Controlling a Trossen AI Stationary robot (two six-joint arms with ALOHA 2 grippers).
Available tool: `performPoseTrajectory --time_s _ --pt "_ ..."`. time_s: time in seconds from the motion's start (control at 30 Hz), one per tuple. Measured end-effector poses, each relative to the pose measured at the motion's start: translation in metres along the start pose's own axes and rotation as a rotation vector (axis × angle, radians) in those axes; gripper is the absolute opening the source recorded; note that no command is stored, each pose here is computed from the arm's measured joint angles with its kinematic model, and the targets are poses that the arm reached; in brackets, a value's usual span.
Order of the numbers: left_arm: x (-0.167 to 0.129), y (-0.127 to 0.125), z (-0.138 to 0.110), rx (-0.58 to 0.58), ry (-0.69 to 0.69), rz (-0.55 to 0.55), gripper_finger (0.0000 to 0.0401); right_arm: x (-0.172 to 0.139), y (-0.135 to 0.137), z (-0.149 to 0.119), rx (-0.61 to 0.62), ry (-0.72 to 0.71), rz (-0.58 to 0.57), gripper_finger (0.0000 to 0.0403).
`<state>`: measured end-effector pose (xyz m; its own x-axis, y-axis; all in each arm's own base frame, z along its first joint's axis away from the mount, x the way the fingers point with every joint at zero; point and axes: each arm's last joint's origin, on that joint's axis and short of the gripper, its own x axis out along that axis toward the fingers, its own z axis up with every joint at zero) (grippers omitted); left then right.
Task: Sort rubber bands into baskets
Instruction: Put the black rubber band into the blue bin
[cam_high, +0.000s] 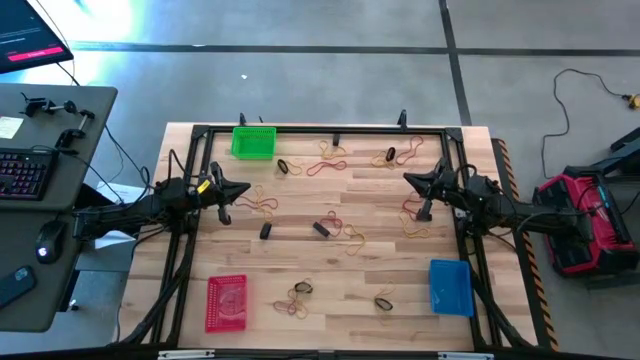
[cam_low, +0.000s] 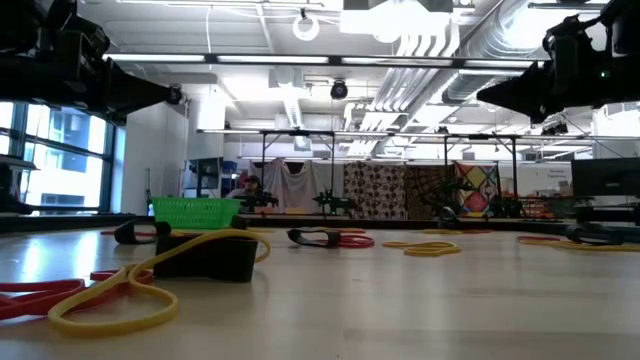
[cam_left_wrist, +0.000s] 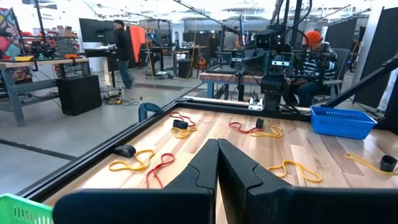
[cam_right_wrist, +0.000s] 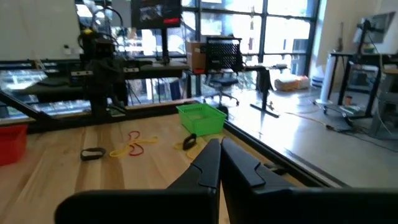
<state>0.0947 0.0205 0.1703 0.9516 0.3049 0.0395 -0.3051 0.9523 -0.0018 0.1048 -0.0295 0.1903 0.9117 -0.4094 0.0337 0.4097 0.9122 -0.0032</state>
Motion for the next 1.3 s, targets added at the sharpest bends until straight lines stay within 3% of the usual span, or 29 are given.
performPoseTrajectory --time_s 0.17,0.6,0.9,1.3 --pt "0.0 0.0 0.0 0.0 0.0 0.0 0.0 0.005 0.0 0.016 0.0 0.049 -0.028 0.0" --pt "0.0 0.0 0.0 0.0 0.0 0.0 0.0 0.046 0.004 0.047 -0.088 0.353 -0.146 0.0001" --pt "0.0 0.0 0.0 0.0 0.0 0.0 0.0 0.08 -0.003 0.051 -0.079 0.565 -0.26 0.0001" --pt "0.0 0.0 0.0 0.0 0.0 0.0 0.0 0.129 -0.017 0.052 -0.266 0.733 -0.199 0.0003"
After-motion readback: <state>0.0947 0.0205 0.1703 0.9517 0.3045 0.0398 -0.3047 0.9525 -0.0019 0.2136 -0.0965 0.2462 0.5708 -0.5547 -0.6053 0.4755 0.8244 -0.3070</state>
